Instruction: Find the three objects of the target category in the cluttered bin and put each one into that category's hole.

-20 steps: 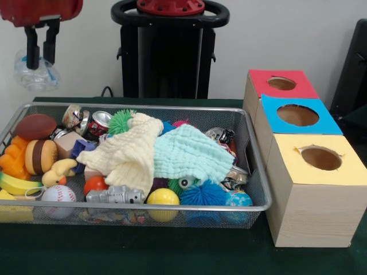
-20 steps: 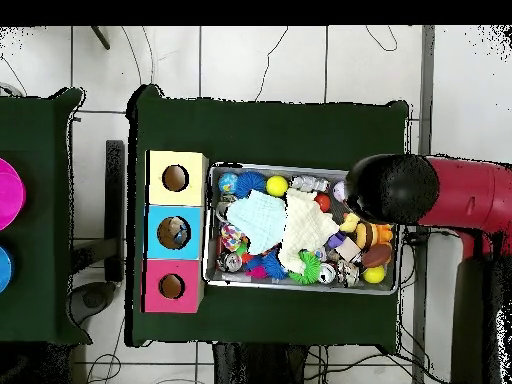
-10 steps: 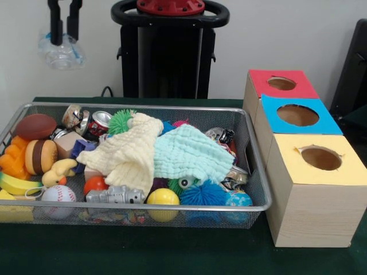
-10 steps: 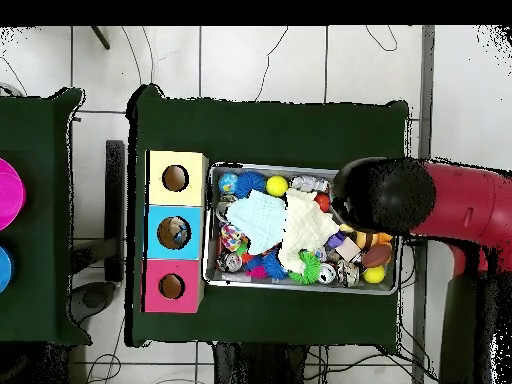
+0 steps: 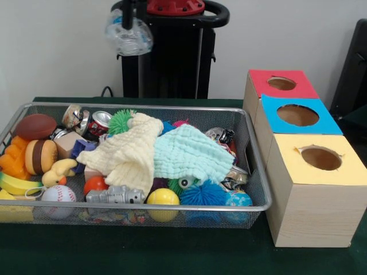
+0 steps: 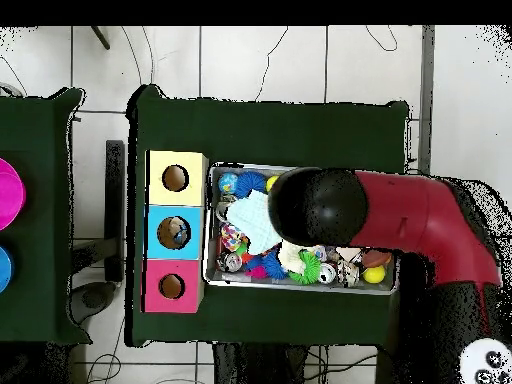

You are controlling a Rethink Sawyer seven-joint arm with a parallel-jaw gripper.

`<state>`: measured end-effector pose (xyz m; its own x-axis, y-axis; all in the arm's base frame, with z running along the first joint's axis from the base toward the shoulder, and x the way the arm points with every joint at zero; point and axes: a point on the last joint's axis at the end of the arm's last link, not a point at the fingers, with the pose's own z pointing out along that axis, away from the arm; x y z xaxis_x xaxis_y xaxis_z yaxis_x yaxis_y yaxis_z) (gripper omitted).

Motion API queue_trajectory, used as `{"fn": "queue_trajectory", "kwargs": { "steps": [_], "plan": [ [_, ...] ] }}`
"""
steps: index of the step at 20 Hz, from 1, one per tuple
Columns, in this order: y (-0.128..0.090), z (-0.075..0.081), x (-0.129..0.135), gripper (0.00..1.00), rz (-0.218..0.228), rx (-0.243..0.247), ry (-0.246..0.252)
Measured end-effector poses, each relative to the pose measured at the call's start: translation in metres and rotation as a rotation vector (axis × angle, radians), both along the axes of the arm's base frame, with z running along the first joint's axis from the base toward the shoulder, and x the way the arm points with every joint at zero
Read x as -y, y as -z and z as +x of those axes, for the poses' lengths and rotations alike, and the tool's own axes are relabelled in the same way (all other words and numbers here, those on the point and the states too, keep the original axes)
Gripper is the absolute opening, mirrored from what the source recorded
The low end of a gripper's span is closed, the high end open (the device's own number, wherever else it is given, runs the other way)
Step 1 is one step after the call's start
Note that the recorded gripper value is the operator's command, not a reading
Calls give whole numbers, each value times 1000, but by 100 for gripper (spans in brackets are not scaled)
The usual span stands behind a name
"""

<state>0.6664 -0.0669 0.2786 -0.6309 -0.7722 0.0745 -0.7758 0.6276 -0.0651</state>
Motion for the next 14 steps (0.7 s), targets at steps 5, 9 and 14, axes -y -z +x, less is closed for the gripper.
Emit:
{"fn": "queue_trajectory", "kwargs": {
  "steps": [5, 9, 14],
  "plan": [
    [-2, -7, -34, 0, 29, 14, 27],
    [-3, -11, -55, 0, 48, 29, 49],
    [-2, -19, -81, 0, 78, 39, 77]
  ]
}}
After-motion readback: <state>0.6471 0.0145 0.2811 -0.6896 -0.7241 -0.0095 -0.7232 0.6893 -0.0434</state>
